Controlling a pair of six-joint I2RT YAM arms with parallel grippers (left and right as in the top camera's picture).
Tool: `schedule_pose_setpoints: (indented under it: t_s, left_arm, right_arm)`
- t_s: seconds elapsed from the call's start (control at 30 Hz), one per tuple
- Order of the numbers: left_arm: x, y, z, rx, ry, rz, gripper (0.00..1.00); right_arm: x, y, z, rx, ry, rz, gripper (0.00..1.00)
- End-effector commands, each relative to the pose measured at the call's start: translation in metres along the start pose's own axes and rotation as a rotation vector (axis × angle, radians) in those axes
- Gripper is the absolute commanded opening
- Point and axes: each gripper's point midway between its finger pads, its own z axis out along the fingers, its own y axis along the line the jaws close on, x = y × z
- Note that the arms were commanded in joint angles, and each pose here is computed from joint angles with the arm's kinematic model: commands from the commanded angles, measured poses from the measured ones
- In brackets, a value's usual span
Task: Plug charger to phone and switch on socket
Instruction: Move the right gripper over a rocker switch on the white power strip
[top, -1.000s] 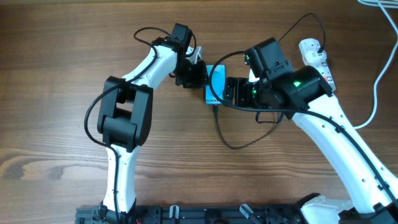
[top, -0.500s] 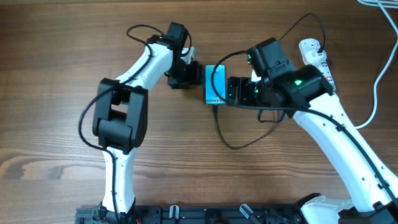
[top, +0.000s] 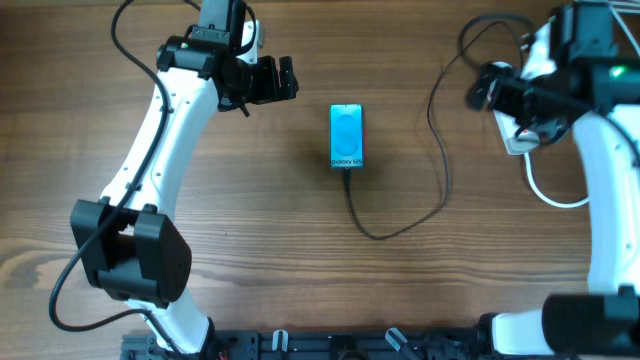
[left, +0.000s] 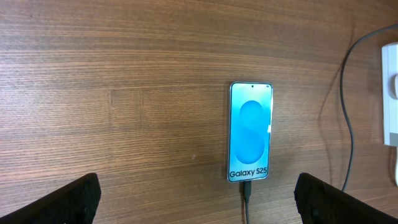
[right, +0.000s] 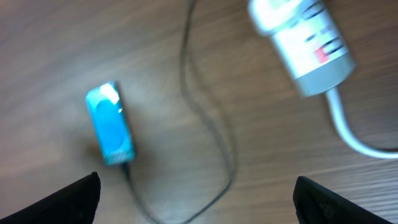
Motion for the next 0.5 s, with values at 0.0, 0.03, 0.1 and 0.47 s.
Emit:
schedule_pose_setpoints:
  t_s: [0.0,0.03,0.1,0.47]
  left_arm:
    - [0.002,0.008,0.007,-0.028,0.015,-0.003,1.0]
    - [0.002,0.008,0.007,-0.028,0.015,-0.004,1.0]
    - [0.002,0.008,0.007,-0.028,0.015,-0.003,1.0]
    - [0.002,0.008,0.007,-0.028,0.015,-0.003,1.0]
  right_arm:
    - [-0.036,-0.059,0.014,0.185,-0.066,0.146,0.99]
    - [-0.043,-0.077,0.016,0.237,-0.089,0.215,1.0]
    - [-0.053,-0.103,0.02,0.3,-0.128,0.333,1.0]
    - [-0.084,-0.152,0.081,0.297,-0.143,0.501,1.0]
